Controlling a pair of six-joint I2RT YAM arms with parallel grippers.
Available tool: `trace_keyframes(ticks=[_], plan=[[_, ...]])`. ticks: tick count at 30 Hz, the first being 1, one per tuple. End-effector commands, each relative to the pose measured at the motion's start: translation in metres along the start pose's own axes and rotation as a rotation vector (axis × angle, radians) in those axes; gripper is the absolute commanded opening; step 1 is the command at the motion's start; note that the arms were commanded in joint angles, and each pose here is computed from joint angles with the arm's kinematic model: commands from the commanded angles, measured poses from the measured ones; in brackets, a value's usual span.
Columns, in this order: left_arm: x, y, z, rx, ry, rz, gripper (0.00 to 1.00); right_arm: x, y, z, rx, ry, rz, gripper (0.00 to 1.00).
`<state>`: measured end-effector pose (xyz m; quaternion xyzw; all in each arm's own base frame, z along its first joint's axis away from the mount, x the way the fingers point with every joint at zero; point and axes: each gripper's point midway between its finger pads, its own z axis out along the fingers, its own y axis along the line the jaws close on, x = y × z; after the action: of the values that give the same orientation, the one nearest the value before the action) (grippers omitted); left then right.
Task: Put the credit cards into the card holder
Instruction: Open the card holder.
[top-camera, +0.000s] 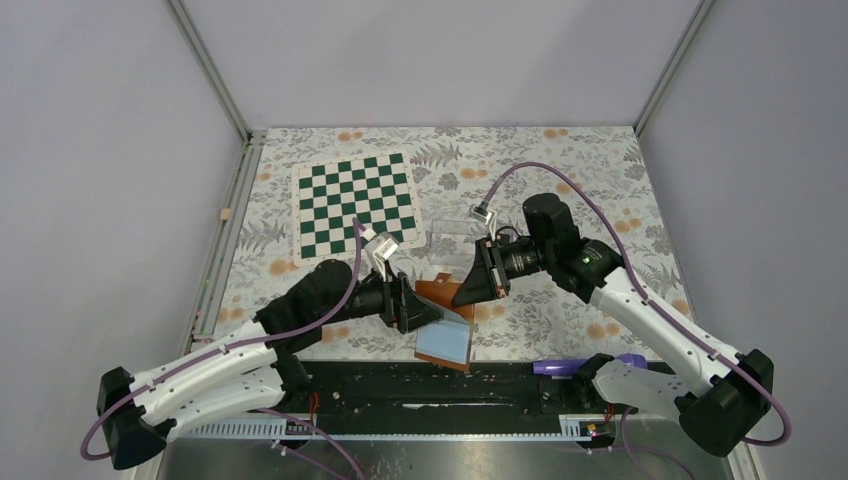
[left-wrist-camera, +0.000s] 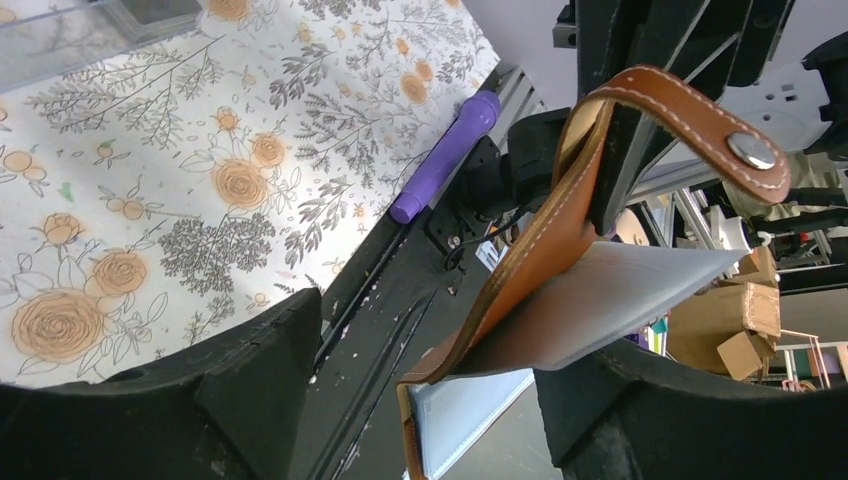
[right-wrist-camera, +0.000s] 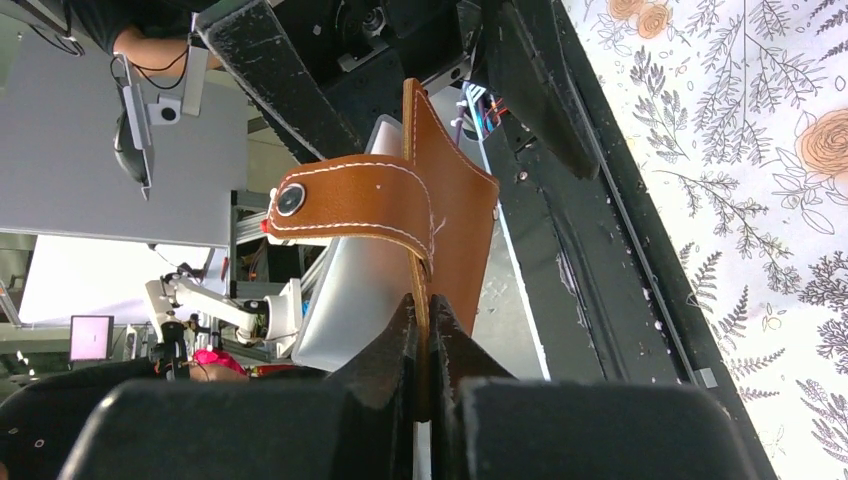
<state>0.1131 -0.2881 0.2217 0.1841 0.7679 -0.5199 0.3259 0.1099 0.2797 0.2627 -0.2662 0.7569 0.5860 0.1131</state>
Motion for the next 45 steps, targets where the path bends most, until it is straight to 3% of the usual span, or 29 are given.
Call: trace_keyframes(ticks=[1, 8, 13, 16, 22, 28, 32, 45], plan=[[-0.021, -0.017, 0.001, 0.089, -0.092, 0.019, 0.7, -0.002, 0.024, -0.006, -0.103, -0.004, -0.047, 0.0], [-0.031, -0.027, -0.014, 0.14, -0.176, 0.06, 0.6, -0.006, 0.021, -0.004, -0.089, -0.014, -0.037, 0.01], [-0.035, -0.02, -0.025, 0.101, -0.226, 0.065, 0.14, -0.014, 0.018, -0.001, -0.071, -0.025, -0.03, 0.14], [-0.038, -0.018, -0.03, 0.088, -0.258, 0.067, 0.0, -0.018, 0.019, 0.0, -0.069, -0.026, -0.027, 0.19], [-0.044, -0.018, -0.035, 0.067, -0.288, 0.063, 0.0, -0.025, 0.008, -0.004, 0.009, -0.083, -0.03, 0.56], [-0.044, -0.017, -0.035, 0.036, -0.252, 0.053, 0.0, -0.032, -0.006, -0.026, 0.135, -0.184, -0.074, 0.81], [-0.045, -0.02, -0.034, 0.039, -0.239, 0.041, 0.0, -0.024, 0.0, -0.029, 0.117, -0.161, -0.112, 0.85], [-0.047, -0.057, -0.03, 0.211, -0.181, 0.063, 0.0, -0.015, -0.018, -0.019, 0.127, -0.082, -0.036, 0.84]])
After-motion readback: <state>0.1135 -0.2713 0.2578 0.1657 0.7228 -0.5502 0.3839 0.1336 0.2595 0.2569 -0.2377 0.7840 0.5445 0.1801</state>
